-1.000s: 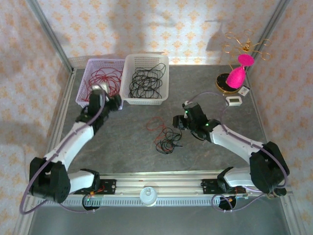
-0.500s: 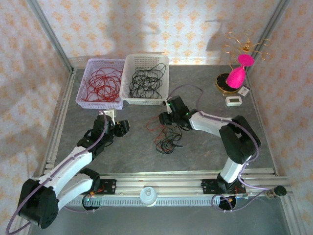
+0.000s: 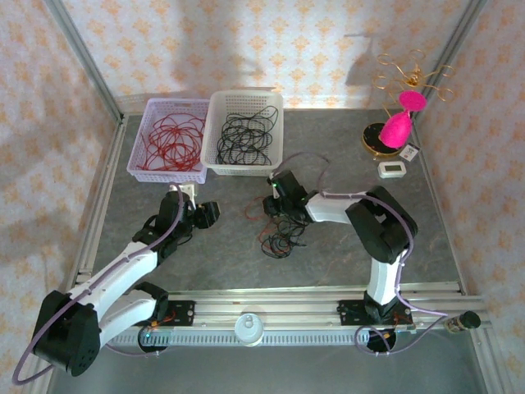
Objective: Untangle the cables
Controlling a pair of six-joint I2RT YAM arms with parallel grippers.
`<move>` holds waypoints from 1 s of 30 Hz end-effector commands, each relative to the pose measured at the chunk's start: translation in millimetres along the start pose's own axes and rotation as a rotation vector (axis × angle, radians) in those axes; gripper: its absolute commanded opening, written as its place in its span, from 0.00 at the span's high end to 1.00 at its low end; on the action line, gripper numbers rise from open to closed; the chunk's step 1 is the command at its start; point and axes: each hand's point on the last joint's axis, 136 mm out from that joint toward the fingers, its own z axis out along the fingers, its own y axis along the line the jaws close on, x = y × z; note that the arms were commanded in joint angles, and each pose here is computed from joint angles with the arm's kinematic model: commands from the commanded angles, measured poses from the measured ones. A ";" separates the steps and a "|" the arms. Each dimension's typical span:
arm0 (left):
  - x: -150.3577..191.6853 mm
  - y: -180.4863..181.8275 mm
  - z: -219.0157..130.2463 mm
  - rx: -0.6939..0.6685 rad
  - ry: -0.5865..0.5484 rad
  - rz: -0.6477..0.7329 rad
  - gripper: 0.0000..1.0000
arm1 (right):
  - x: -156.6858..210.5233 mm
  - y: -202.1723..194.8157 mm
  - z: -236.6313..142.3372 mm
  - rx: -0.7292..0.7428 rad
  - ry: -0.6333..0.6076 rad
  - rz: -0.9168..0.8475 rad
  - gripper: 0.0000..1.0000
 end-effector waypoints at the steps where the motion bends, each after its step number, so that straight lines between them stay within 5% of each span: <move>1: -9.1 -6.5 -2.5 0.026 -0.041 -0.013 0.42 | -8.5 1.2 3.7 0.017 -0.035 0.010 0.81; 6: -10.7 -9.4 -7.7 0.041 -0.050 0.007 0.40 | -23.7 13.9 -29.0 0.028 -0.112 -0.030 1.00; 12: -26.3 -54.0 -27.5 0.269 -0.119 0.062 0.40 | -48.5 52.6 -92.3 -0.004 -0.234 -0.104 1.00; 19: -44.2 -99.2 -50.7 0.539 -0.235 0.061 0.22 | -72.8 71.8 -150.0 -0.090 -0.351 -0.064 1.00; 30: -49.3 -129.9 -47.6 0.762 -0.238 -0.049 0.33 | -82.8 89.4 -189.0 -0.205 -0.437 -0.058 1.00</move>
